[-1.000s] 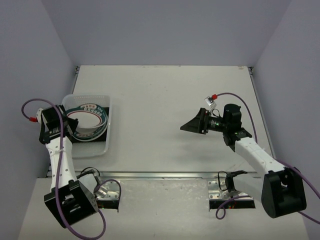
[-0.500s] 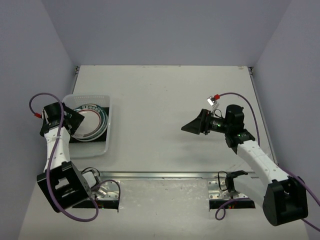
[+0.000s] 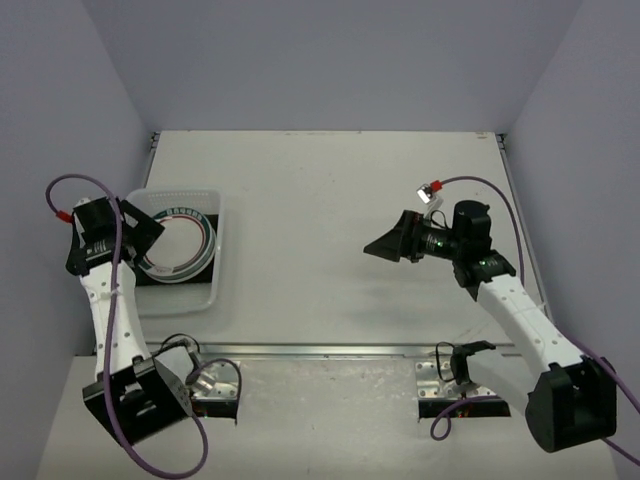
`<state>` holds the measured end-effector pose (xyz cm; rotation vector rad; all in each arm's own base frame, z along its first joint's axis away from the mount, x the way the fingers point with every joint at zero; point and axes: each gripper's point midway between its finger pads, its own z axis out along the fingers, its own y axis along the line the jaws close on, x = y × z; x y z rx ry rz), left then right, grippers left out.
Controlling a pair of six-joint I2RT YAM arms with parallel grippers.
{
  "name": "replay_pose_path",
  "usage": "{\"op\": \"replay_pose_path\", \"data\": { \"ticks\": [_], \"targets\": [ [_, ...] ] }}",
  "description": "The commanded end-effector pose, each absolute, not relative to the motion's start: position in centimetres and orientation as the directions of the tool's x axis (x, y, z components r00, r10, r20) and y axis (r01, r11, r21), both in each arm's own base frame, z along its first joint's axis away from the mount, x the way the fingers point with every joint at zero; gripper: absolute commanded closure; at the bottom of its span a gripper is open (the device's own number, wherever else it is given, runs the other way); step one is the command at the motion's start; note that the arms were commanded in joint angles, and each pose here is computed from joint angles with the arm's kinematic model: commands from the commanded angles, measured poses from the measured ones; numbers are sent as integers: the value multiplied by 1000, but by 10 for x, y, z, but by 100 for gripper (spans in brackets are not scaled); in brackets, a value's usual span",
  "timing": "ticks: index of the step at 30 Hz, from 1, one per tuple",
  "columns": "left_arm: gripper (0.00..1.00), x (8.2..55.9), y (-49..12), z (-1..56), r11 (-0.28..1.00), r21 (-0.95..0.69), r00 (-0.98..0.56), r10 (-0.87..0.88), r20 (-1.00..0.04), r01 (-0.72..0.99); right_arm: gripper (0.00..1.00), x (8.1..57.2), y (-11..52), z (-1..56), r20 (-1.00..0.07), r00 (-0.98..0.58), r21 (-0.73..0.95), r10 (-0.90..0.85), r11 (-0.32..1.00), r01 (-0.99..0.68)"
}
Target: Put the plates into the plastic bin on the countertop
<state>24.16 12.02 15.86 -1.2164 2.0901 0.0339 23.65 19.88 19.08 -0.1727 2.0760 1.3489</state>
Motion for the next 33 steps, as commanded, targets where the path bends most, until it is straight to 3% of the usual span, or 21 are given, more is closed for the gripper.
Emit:
{"op": "replay_pose_path", "data": {
  "ticks": [1, 2, 5, 6, 11, 19, 33],
  "targets": [
    [0, 255, 82, 230, 750, -342, -322, -583, -746, -567, 1, 242, 161, 208, -729, -672, 518, 125, 744, -423],
    [0, 262, 56, 234, 816, -341, -374, -532, -760, -467, 1, 239, 152, 228, -783, -614, 438, 101, 790, -429],
    [0, 258, 14, 258, 912, -285, -418, -391, -820, -295, 1, 234, 87, 258, -863, -502, 192, 60, 957, -216],
    [0, 252, 12, 265, 921, -256, -407, -364, -838, -295, 1, 222, 79, 270, -871, -488, 166, 51, 967, -195],
    [0, 204, 24, 329, 916, -276, -148, -328, -933, -292, 1, 162, 58, 317, -931, -364, 134, 35, 959, -250],
    [0, 159, 17, 354, 948, -277, 16, -278, -960, -154, 1, 114, 5, 338, -963, -271, 26, -11, 991, -132],
    [0, 149, 30, 355, 939, -269, 53, -264, -963, -212, 1, 109, -16, 323, -972, -231, -36, -48, 998, -57]
  ]
}}
